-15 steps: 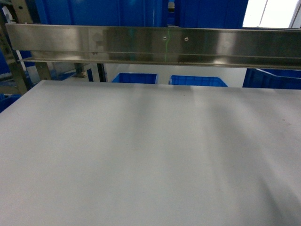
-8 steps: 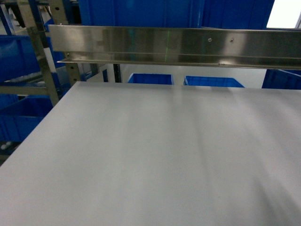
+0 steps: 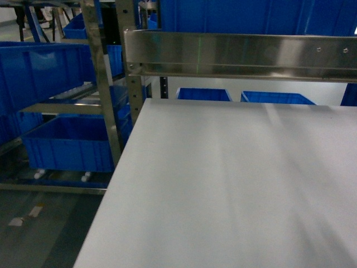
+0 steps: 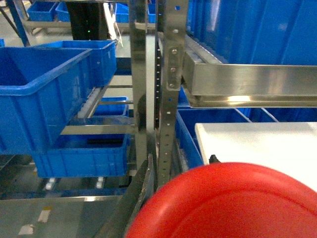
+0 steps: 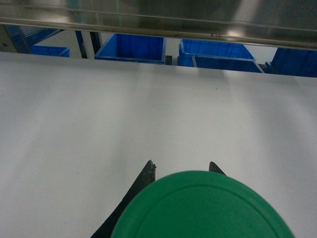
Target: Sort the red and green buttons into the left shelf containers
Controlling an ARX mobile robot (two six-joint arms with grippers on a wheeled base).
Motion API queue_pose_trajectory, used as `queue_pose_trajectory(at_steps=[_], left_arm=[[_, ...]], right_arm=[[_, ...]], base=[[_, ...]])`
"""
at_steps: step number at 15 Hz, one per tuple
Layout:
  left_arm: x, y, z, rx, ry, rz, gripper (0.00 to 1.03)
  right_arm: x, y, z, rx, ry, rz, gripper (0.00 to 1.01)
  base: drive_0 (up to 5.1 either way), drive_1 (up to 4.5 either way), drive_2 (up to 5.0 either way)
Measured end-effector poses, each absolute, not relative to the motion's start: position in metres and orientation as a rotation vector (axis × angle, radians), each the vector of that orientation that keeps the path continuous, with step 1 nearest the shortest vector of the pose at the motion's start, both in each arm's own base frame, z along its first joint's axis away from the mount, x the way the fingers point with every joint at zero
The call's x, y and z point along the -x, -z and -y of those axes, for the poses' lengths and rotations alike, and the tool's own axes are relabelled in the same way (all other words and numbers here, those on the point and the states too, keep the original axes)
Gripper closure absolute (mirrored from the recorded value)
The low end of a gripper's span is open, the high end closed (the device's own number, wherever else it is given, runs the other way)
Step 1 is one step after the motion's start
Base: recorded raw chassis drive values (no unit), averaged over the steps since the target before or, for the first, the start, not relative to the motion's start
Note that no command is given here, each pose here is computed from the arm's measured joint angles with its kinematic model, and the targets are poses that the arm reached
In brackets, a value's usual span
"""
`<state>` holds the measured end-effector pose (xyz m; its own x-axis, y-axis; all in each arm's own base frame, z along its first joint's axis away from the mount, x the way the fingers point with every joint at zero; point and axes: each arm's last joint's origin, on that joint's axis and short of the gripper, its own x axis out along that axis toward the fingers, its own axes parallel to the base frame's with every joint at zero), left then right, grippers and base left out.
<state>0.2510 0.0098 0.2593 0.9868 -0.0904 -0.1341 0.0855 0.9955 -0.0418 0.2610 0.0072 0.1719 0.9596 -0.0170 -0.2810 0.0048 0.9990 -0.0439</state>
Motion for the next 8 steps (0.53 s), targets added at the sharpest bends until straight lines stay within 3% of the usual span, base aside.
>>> queue_pose_trajectory(at_steps=[8], left_arm=[[-0.2509, -0.2591, -0.0096, 0.036, 0.089, -0.139, 0.76]], right_arm=[[-0.2609, -0.1717, -0.0071, 0.043, 0.011, -0.288, 0.75]], base=[[-5.1, 2.38, 2.4]])
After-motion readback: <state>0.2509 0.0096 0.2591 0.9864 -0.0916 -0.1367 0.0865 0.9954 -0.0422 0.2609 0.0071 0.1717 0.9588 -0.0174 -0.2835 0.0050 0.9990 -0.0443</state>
